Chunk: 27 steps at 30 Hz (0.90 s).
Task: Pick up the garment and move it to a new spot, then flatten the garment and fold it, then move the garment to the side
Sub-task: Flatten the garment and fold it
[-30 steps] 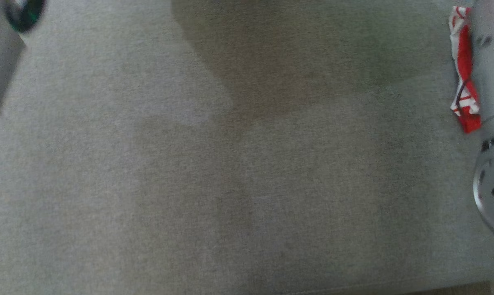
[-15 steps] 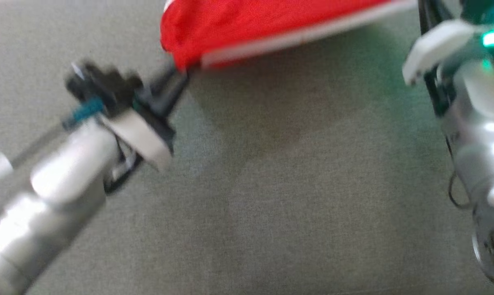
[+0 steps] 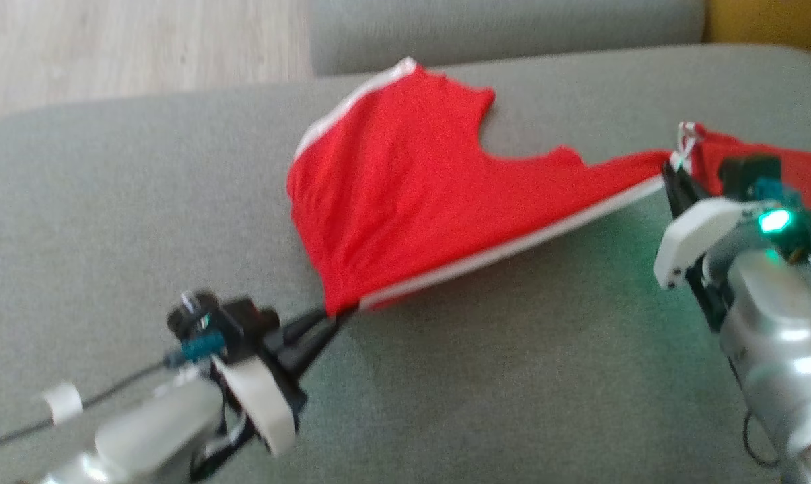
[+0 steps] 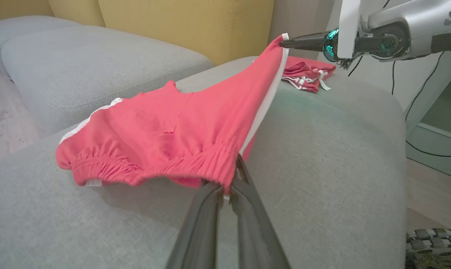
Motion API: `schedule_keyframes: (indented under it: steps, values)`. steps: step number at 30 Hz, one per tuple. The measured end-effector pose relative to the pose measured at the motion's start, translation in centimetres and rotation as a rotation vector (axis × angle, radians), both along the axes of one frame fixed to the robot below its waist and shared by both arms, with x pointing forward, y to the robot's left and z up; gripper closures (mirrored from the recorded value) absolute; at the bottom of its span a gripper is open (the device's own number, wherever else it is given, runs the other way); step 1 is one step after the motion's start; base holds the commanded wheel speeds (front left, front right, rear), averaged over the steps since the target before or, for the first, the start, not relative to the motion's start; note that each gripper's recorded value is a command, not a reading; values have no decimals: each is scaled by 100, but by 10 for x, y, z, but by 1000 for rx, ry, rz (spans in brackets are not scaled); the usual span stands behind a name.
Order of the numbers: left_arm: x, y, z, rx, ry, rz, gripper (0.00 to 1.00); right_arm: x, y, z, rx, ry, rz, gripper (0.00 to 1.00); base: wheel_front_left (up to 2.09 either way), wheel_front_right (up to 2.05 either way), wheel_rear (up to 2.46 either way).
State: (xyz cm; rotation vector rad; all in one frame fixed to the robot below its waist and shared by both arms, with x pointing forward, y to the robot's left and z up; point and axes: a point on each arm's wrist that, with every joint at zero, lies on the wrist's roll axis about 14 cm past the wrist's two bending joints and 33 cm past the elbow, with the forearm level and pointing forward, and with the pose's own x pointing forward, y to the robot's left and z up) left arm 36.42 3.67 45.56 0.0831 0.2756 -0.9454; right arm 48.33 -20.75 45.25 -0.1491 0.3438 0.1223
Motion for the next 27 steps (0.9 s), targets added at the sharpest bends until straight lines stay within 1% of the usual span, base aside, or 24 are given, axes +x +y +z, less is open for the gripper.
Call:
schedule_keyframes:
  steps: [4, 7, 14, 17, 19, 22, 27]
  values:
    - [-32, -5, -3, -19, 29, -11, 100, -25, -3, 4, 27, -18, -1, 100, 0, 0, 0]
    - [-54, -14, -1, -43, 36, -28, 100, -45, -14, 4, 37, -25, -12, 100, 0, 0, 0]
    - [-90, -43, 14, -116, 41, -99, 100, -83, -51, 16, 47, -62, -49, 100, 0, 0, 0]
    - [-101, -51, 17, -133, 53, -114, 100, -93, -61, 21, 46, -79, -52, 100, 0, 0, 0]
    - [-103, -52, 18, -130, 53, -117, 100, -93, -62, 26, 45, -89, -47, 100, 0, 0, 0]
    - [-99, -49, 17, -130, 55, -95, 100, -83, -56, 36, 39, -102, -25, 100, 0, 0, 0]
    - [-86, -40, 20, -133, 49, -49, 100, -63, -43, 43, -6, -85, 15, 100, 0, 0, 0]
